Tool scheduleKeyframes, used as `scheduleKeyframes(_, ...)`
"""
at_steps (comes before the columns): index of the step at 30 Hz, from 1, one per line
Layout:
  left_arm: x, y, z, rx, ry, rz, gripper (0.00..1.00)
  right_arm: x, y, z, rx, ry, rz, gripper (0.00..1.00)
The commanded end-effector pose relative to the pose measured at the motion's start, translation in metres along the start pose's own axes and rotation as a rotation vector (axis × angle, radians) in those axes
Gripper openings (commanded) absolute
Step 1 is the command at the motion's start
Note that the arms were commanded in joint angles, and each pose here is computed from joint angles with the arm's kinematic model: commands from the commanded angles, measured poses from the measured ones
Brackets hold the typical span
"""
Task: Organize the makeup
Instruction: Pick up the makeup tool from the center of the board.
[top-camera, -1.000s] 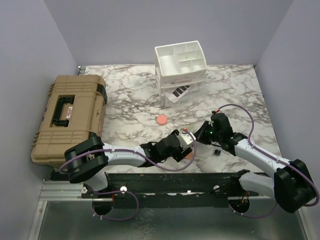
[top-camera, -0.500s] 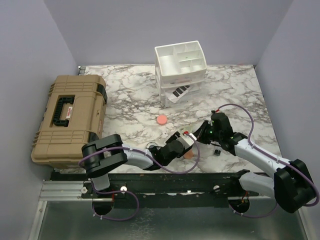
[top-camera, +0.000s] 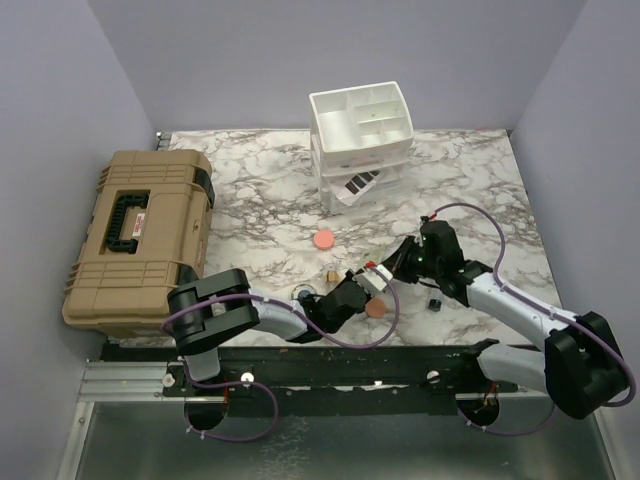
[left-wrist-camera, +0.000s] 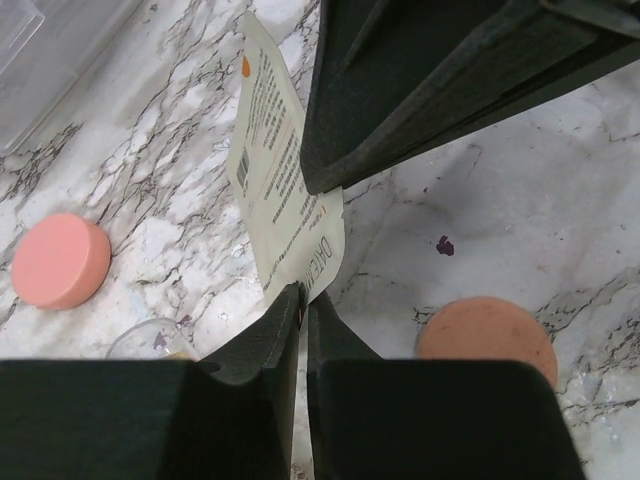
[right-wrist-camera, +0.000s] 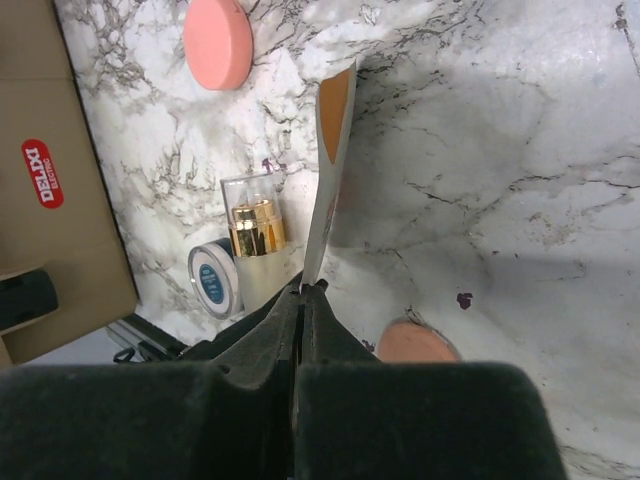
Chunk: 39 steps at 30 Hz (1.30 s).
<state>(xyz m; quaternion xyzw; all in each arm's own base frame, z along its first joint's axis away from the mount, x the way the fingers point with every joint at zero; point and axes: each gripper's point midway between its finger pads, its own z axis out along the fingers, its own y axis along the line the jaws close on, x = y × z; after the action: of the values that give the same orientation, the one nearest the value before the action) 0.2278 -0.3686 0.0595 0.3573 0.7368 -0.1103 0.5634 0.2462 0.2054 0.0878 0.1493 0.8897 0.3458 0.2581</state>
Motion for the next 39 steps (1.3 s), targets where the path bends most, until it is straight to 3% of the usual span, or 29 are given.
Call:
scheduleKeyframes(1,0.001,0.001,0.001,-0.023,-0.019,-0.02,0.06,-0.006,0.007,0.004,0.0,0.0,0.009,0.03)
scheduleKeyframes(9,0.002,0.002,-0.002,-0.022,-0.017,-0.022,0.04,-0.009,-0.001,0.017,0.064,0.009,0.031,0.29)
scheduleKeyframes(12,0.002,0.001,-0.002,-0.021,-0.017,-0.022,0.04,-0.014,-0.002,0.019,0.08,-0.007,0.022,0.32)
scheduleKeyframes(15,0.002,0.002,-0.003,-0.022,-0.019,-0.023,0.04,-0.018,-0.004,0.02,0.1,-0.016,0.007,0.28)
scheduleKeyframes(20,0.0,0.004,-0.005,-0.022,-0.026,-0.031,0.06,-0.017,-0.006,0.021,0.105,-0.012,-0.006,0.05)
scheduleKeyframes(23,-0.003,0.005,-0.007,-0.022,-0.031,-0.041,0.16,-0.017,-0.001,0.019,0.079,-0.011,-0.015,0.01)
scheduleKeyframes(26,-0.009,0.008,-0.011,-0.029,-0.05,-0.073,0.44,-0.021,0.007,0.012,0.046,-0.035,-0.025,0.01)
scheduleKeyframes(30,-0.028,0.021,-0.027,-0.054,-0.123,-0.18,0.65,-0.031,0.017,-0.001,0.023,-0.086,-0.04,0.01)
scheduleKeyframes(34,-0.053,0.037,-0.05,-0.061,-0.219,-0.29,0.75,-0.044,0.025,-0.012,0.025,-0.136,-0.054,0.01)
scheduleKeyframes(39,-0.072,0.061,-0.074,-0.097,-0.304,-0.392,0.82,-0.075,0.051,-0.032,0.004,-0.25,-0.07,0.01)
